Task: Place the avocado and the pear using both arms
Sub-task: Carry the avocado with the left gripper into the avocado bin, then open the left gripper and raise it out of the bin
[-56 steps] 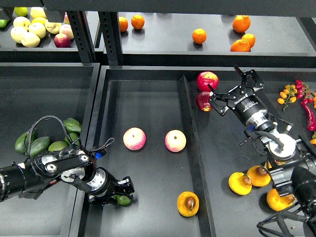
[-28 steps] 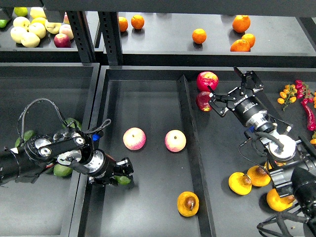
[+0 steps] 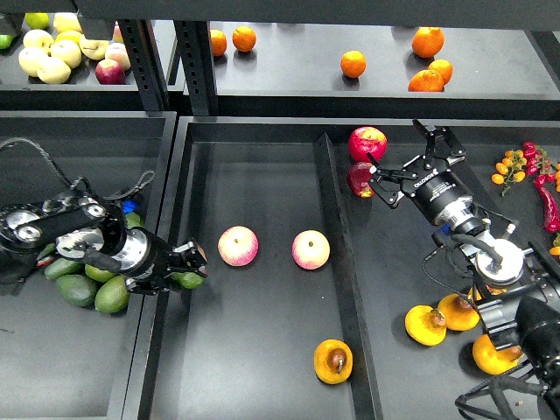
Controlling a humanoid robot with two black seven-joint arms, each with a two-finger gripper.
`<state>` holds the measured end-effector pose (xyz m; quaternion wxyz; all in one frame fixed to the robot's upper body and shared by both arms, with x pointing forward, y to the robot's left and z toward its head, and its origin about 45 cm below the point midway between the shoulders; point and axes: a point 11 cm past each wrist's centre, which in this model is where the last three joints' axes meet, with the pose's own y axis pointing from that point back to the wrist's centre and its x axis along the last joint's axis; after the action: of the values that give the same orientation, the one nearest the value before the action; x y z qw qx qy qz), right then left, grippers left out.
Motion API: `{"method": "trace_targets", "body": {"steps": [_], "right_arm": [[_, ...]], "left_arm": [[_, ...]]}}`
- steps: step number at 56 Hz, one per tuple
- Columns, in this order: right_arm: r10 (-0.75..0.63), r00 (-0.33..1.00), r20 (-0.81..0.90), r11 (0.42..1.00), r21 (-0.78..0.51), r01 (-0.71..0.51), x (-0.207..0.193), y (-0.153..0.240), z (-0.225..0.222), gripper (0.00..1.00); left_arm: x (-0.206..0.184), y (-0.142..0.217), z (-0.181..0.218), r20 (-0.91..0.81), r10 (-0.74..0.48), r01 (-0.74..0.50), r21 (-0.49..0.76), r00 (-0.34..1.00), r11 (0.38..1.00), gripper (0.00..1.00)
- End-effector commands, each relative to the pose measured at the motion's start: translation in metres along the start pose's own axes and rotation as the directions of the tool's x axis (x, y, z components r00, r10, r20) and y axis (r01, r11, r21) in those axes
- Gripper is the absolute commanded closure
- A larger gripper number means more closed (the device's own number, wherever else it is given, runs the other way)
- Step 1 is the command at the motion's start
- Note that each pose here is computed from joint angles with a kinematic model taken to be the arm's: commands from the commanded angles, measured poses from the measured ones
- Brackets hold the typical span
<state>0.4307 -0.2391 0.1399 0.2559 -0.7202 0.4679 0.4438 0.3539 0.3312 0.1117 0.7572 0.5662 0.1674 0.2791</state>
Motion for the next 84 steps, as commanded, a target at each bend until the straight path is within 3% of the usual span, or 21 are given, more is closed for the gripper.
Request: {"method": "trace_targets", "body": {"steps": [1, 22, 41, 75, 84], "right_arm": [[-0.001, 1.0, -0.001, 1.0, -0.001, 0.001, 0.0, 0.0, 0.0, 0.0], [-0.003, 1.0, -0.002, 1.0, -0.002, 0.003, -0.001, 0.0, 0.0, 0.0], [-0.004, 1.0, -0.003, 1.0, -0.003, 0.004, -0.001, -0.001, 0.0, 0.0], [-0.011, 1.0, -0.005, 1.0, -0.004, 0.011, -0.004, -0.002, 0.0, 0.0], [-0.011, 1.0, -0.006, 1.0, -0.005, 0.011, -0.004, -0.002, 0.0, 0.0]], "left_arm": [[0.004, 0.004, -0.024, -0.025, 0.01, -0.009, 0.033, 1.0, 0.999, 0.43], [0.004, -0.005, -0.075, -0.091, 0.022, -0.011, 0.124, 0.996, 0.992, 0.41], [0.004, -0.008, -0.083, -0.107, 0.028, -0.013, 0.142, 0.994, 0.99, 0.38], [0.014, -0.001, -0.081, -0.117, 0.052, -0.036, 0.131, 0.992, 0.991, 0.01], [0.032, 0.014, -0.057, -0.182, 0.083, -0.08, 0.022, 0.98, 0.997, 0.01]]}}
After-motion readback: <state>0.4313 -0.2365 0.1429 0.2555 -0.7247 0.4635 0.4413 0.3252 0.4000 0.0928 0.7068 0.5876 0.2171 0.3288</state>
